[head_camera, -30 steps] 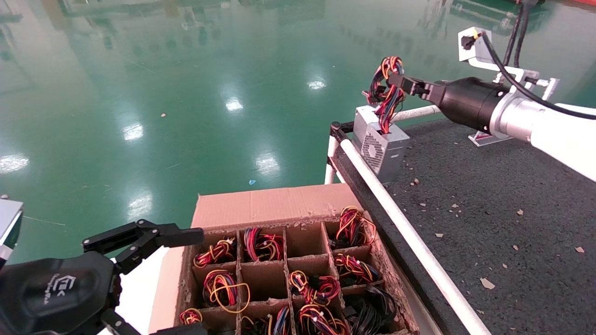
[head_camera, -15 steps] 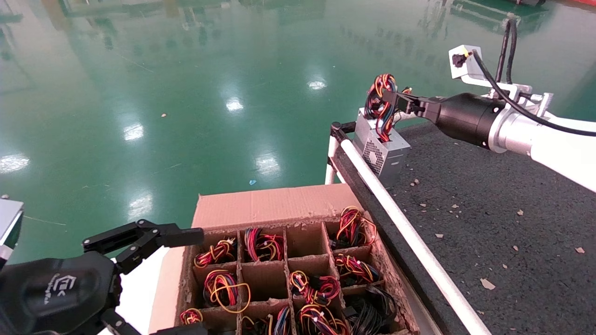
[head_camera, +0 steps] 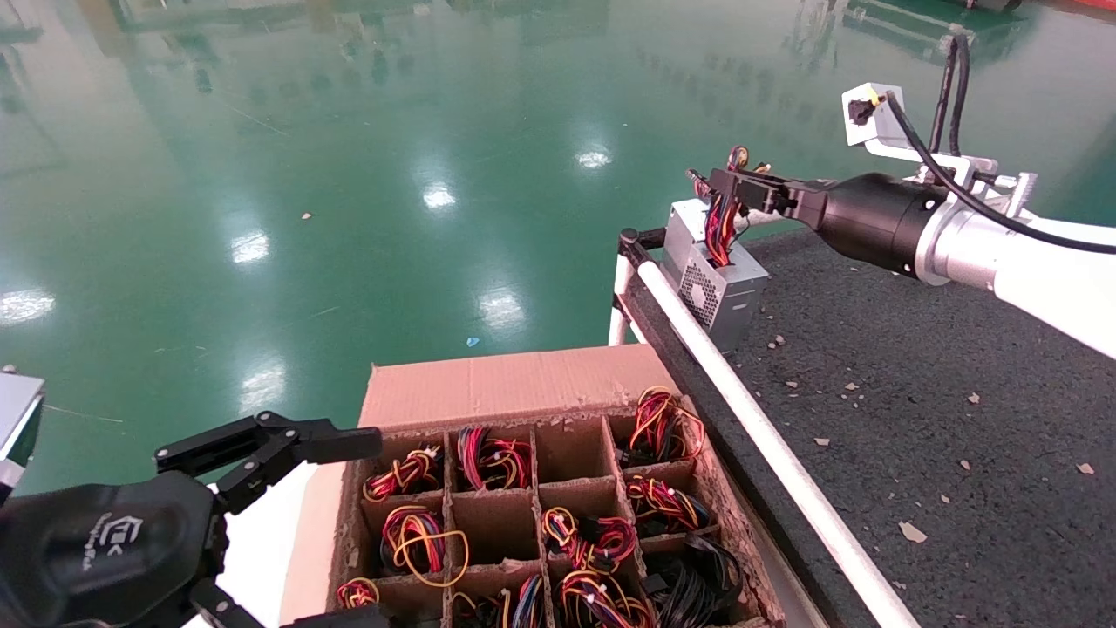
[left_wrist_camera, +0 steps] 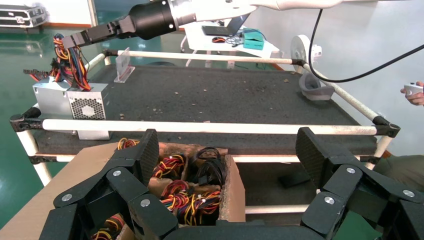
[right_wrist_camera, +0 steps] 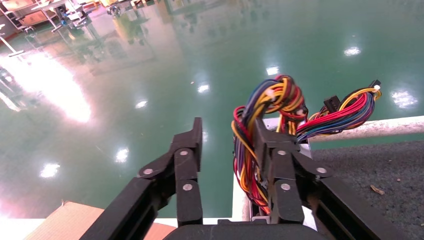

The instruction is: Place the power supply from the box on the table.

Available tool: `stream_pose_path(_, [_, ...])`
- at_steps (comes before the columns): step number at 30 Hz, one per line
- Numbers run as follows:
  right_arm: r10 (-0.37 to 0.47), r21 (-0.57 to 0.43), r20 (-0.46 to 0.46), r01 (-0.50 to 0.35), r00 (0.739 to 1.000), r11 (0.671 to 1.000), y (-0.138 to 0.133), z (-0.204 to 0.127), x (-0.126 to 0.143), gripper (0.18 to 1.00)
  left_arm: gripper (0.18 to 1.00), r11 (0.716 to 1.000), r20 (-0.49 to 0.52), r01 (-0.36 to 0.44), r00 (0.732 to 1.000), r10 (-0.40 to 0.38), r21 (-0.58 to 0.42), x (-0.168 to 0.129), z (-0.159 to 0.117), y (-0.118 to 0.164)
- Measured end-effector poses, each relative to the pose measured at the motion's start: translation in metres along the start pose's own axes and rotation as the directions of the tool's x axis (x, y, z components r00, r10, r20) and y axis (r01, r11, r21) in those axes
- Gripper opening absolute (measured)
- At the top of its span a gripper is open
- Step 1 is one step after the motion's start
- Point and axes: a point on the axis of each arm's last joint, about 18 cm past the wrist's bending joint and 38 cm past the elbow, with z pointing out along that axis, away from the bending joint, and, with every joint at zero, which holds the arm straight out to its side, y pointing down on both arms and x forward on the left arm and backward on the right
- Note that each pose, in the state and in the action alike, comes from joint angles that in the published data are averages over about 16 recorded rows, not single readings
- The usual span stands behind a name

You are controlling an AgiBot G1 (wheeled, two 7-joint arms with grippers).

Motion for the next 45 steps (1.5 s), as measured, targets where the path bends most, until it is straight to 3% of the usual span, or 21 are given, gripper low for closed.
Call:
stream_pose_path(23, [-0.027,-0.007,-0.017,0.027,0.999,1.000,-0.002,-0.007,0.008,0.861,1.001,1.000,0.000,0.000,1.000,0.000,0.000,0.000,0.000,0.000])
stream_pose_path(35, [-0.044,0.024,0.018,0.043,0.999,0.999,-0.001,-0.022,0.012,0.982,1.001,1.000,0.001,0.000,1.000,0.000,0.000,0.000,0.000,0.000])
stream_pose_path(45, [-0.092,0.078,0.117,0.083,0.989,0.993,0.009,-0.046,0.004,1.000,1.001,1.000,0.001,0.000,1.000,0.000,0.000,0.000,0.000,0.000])
